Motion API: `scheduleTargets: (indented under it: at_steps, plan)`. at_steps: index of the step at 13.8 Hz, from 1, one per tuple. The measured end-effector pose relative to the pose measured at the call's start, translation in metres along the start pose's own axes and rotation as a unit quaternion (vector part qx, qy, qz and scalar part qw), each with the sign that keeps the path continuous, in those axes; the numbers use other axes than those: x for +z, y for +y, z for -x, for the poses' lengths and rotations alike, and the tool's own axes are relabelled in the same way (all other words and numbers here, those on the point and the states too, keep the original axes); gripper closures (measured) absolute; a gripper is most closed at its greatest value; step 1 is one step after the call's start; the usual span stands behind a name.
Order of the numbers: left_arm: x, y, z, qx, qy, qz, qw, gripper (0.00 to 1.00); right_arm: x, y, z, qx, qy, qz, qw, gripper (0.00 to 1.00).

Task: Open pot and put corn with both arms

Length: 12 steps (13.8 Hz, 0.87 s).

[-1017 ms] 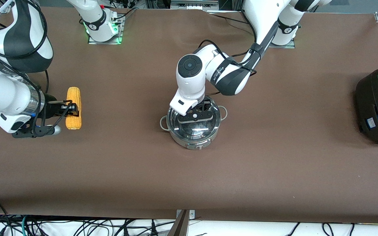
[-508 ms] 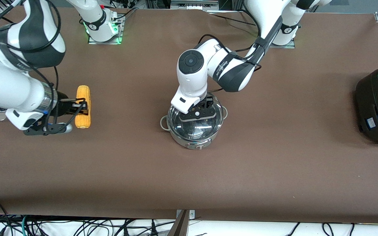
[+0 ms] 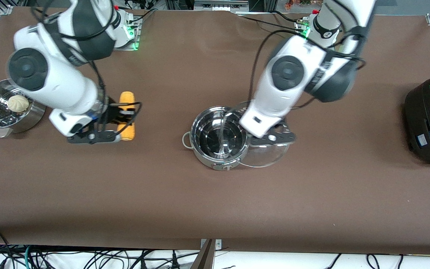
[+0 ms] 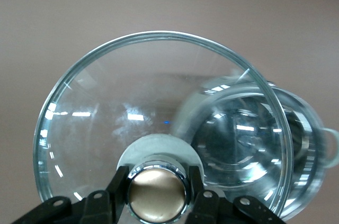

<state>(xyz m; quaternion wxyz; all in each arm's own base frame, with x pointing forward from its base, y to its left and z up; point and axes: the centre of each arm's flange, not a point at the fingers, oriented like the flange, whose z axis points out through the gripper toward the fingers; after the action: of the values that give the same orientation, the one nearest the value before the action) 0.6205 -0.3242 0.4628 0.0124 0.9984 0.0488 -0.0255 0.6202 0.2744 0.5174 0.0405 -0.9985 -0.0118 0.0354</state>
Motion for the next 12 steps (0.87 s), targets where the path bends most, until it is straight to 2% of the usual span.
scheduleTargets:
  at_steps: [4, 8, 12]
  plan:
    - [0.006, -0.114, -0.011, 0.048, -0.035, -0.014, 0.998, 0.5, 0.034, -0.099, 0.015, 0.026, 0.037, -0.049, 0.998, 0.7]
    - [0.03, -0.214, -0.004, 0.102, -0.068, -0.014, 0.992, 0.5, 0.086, -0.146, 0.019, 0.011, 0.04, -0.059, 0.997, 0.7]
    - [0.065, -0.285, -0.001, 0.13, -0.056, -0.006, 0.99, 0.5, 0.159, -0.169, 0.003, 0.007, 0.059, -0.077, 0.995, 0.7]
